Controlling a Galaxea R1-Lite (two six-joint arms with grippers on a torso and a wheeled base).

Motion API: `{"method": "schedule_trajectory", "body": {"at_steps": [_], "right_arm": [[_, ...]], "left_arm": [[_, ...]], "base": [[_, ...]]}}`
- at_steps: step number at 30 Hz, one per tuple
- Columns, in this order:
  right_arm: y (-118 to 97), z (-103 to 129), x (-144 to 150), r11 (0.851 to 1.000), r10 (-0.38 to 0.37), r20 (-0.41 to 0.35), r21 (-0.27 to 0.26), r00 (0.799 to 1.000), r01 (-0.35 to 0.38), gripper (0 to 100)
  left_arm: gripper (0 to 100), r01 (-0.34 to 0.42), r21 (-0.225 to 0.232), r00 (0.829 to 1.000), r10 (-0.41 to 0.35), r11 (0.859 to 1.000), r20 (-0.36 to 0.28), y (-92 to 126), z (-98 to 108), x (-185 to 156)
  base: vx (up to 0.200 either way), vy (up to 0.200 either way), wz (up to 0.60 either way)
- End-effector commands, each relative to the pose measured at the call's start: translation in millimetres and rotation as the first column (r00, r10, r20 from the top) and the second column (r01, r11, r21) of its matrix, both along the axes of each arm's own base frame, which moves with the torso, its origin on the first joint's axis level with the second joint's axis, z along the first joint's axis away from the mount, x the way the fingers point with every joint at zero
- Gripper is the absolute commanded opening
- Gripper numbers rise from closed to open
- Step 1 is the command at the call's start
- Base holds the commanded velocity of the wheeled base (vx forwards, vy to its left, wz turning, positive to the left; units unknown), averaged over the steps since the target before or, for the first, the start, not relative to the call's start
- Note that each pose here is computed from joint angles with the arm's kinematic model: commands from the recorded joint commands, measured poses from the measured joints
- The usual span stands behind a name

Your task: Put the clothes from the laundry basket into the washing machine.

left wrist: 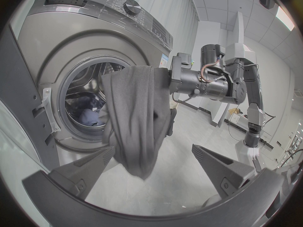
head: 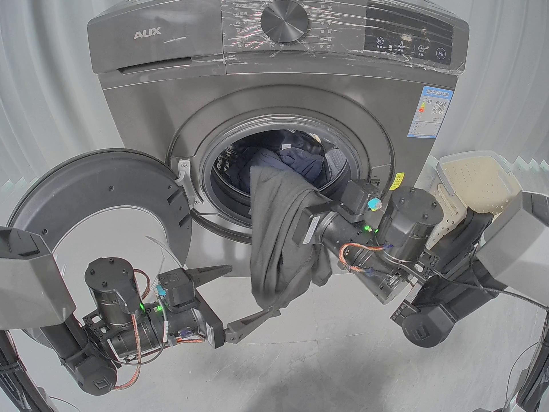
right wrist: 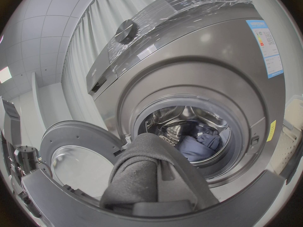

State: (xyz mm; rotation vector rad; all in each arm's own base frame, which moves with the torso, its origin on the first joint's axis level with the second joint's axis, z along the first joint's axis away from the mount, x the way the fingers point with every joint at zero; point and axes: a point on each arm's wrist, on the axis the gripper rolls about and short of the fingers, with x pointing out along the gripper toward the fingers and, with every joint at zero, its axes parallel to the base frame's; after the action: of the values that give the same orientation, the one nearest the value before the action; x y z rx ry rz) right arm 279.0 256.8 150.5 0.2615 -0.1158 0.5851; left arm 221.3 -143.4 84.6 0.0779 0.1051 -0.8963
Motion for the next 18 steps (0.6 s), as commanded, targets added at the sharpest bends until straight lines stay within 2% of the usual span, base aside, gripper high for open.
{"method": "schedule_trajectory", "body": {"at_steps": [1, 8, 18], "right_arm": [[11.8, -8.1, -6.4, 0.999, 0.035, -0.013, -0.014, 0.999, -0.035, 0], [23.4, -12.7, -14.9, 0.997, 0.073, -0.021, -0.020, 0.997, -0.074, 0], [25.6, -10.2, -17.7, 0.996, 0.083, -0.016, -0.015, 0.996, -0.083, 0]], "left_arm": [[100, -0.004, -0.016, 1.000, 0.004, 1.000, 0.017, -5.1, 2.1, 7.7], [100, -0.007, -0.028, 0.999, 0.008, 1.000, 0.034, -9.0, 3.9, 14.3], [100, -0.009, -0.043, 0.999, 0.011, 0.999, 0.040, -15.9, 4.3, 20.2]], "base": [[0.000, 0.000, 0.00], [0.000, 0.000, 0.00], [0.000, 0.000, 0.00]]}}
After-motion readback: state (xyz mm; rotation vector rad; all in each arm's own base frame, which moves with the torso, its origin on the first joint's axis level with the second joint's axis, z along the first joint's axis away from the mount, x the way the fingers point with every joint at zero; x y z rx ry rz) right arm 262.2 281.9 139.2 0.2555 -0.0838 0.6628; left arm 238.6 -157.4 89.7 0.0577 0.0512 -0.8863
